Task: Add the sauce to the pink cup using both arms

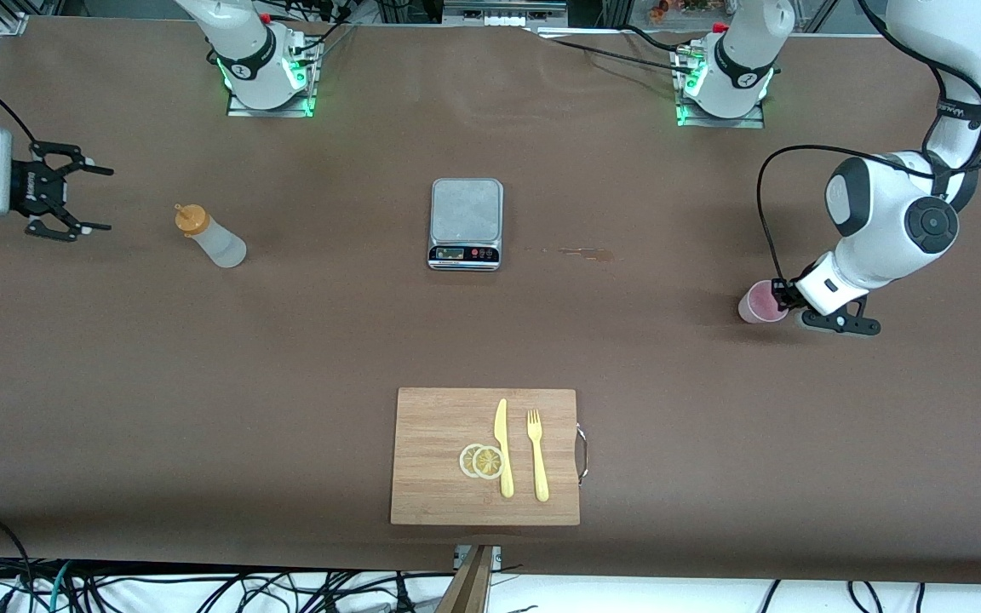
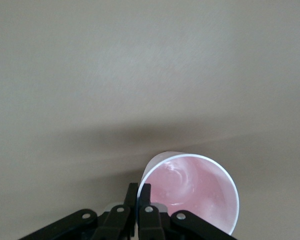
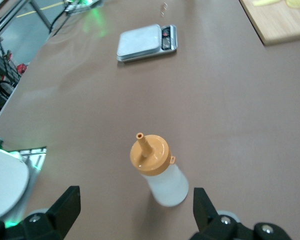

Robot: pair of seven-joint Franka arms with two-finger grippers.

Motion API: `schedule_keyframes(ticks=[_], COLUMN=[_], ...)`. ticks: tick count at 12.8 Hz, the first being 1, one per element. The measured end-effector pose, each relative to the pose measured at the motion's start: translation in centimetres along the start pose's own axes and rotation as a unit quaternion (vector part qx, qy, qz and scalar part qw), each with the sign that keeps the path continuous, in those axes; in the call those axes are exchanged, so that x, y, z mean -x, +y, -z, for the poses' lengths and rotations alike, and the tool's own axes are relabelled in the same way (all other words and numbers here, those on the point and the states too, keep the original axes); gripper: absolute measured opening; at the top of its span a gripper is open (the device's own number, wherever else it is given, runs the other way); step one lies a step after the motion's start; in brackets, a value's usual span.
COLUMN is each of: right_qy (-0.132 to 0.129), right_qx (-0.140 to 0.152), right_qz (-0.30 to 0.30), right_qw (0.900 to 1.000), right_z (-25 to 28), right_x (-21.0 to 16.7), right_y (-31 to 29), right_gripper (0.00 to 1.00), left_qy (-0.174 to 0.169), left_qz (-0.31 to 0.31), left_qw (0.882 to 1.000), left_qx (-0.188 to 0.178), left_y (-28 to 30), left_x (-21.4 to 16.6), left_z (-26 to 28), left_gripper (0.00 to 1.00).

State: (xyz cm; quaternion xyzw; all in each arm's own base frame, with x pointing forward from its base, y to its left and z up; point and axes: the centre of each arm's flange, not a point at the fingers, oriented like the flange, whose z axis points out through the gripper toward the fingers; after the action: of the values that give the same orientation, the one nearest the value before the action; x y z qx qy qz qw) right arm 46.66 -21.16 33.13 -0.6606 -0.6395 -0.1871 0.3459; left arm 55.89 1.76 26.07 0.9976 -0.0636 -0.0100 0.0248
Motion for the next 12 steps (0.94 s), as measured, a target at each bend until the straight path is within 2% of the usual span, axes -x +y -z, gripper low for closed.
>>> schedule_keyframes(ticks=[3, 6, 9, 12], right_qy=[0.053, 0.097, 0.126, 0.159], right_qx=[0.0, -0.003, -0.012, -0.018], right_qz=[0.083, 0.125, 0.111, 0.097], right_qw=[0.995, 0.987, 0.986, 0.982], right_z=[-4.4, -9.1, -12.1, -14.6], right_x=[3.4, 7.1, 9.1, 10.1], right_y=[1.8, 2.7, 2.9, 3.0], right_gripper=[1.0, 1.0, 1.0, 1.0], left_qy=[-0.004, -0.006, -0.012, -0.024], left_qz=[0.001, -0.012, -0.03, -0.029], left_qw=[0.999, 0.999, 0.998, 0.998], left_qx=[0.04, 0.043, 0.047, 0.048], left_y=[7.1, 17.5, 29.7, 41.8], left_x=[-3.2, -3.9, -1.9, 2.4], left_z=[3.5, 5.0, 6.2, 5.4], left_gripper=[0.04, 0.04, 0.04, 0.04])
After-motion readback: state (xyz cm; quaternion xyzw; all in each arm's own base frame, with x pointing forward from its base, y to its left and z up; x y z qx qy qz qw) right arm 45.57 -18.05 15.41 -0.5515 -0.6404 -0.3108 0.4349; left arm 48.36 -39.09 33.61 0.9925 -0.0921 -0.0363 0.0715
